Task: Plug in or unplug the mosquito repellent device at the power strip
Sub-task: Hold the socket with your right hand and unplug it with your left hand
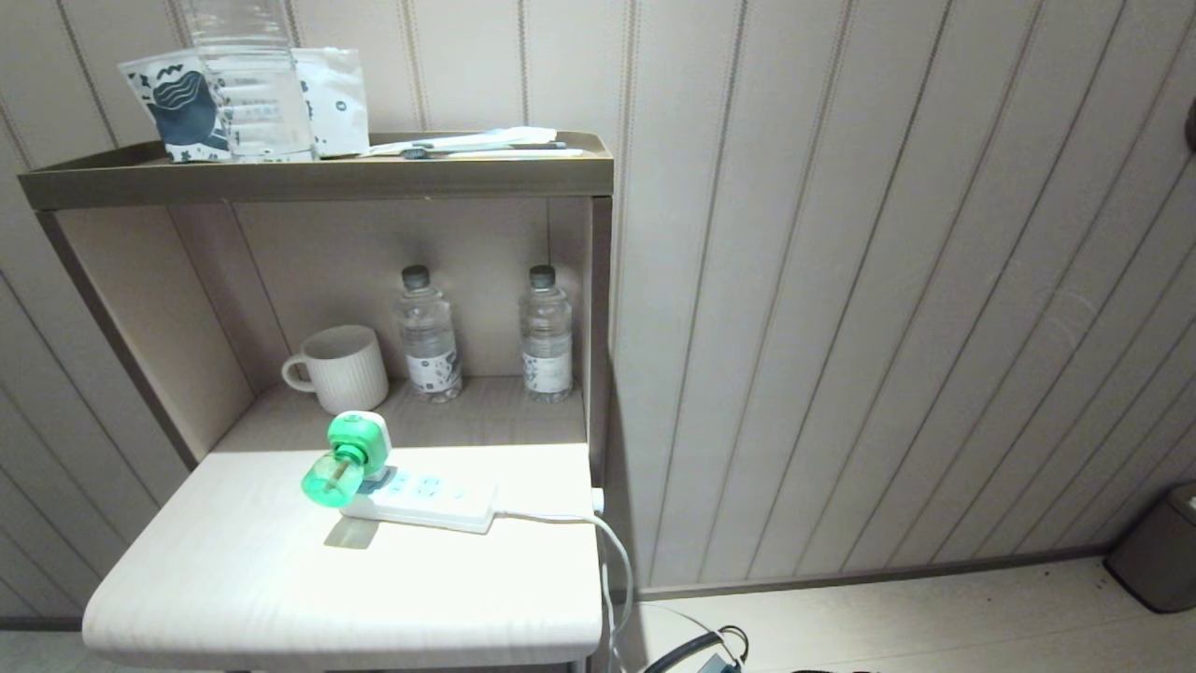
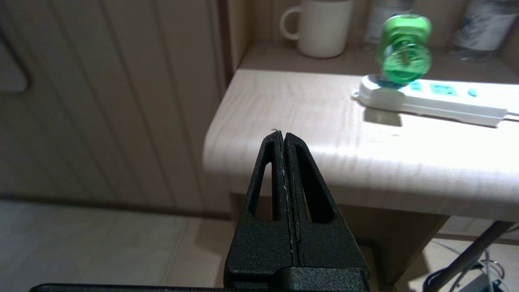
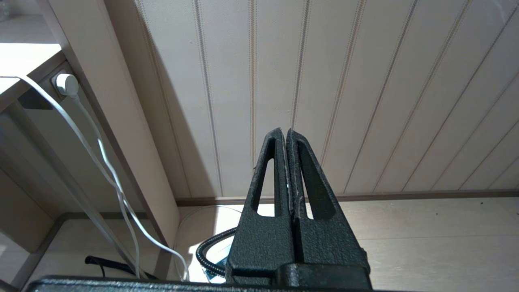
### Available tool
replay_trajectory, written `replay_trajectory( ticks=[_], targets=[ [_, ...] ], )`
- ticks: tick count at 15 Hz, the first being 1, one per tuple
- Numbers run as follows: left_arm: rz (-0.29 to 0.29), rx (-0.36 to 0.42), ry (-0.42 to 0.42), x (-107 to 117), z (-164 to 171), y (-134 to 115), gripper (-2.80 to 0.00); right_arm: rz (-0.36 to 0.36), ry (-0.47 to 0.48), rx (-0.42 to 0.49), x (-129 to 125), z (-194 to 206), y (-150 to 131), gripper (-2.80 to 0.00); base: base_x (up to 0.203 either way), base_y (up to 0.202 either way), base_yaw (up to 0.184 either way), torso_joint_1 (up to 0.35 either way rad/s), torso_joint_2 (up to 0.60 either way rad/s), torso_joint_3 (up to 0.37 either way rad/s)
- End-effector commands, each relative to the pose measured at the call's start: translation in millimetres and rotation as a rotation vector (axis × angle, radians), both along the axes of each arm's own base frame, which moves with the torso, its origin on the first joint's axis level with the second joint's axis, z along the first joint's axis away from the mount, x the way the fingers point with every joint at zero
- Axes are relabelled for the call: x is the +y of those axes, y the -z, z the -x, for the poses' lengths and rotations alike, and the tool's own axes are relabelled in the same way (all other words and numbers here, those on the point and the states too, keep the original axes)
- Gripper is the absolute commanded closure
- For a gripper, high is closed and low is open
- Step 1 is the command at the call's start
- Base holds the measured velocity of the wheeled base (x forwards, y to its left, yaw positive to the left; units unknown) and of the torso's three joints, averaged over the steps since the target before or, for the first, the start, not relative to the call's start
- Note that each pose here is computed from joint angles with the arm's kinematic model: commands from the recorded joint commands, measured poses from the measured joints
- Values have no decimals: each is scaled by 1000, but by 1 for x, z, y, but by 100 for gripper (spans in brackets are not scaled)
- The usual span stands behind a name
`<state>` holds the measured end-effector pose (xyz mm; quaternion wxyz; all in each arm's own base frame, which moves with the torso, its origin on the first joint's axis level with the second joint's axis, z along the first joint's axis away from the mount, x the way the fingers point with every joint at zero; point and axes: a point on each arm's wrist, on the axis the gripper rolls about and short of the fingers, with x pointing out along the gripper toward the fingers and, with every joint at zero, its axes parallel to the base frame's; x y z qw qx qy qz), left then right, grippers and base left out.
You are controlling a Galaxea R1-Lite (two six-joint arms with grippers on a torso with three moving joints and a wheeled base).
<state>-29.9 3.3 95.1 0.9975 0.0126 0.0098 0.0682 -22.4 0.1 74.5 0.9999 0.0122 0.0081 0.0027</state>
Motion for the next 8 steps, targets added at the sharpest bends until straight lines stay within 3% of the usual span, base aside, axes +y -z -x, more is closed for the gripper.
replay_trajectory(
  ticks=[1,4,6,8],
  targets=[
    [-6,-80,70,-2,-5,8,0,-2,-1,1,0,0,0,0,0,0,0,0,0,0],
    [-15,-59,162,-4,-7,15,0,0,-1,1,0,0,0,0,0,0,0,0,0,0],
    [-15,-55,163,-4,-7,16,0,0,-1,1,0,0,0,0,0,0,0,0,0,0],
    [-39,-3,162,-4,-7,21,0,0,-1,1,0,0,0,0,0,0,0,0,0,0]
  ],
)
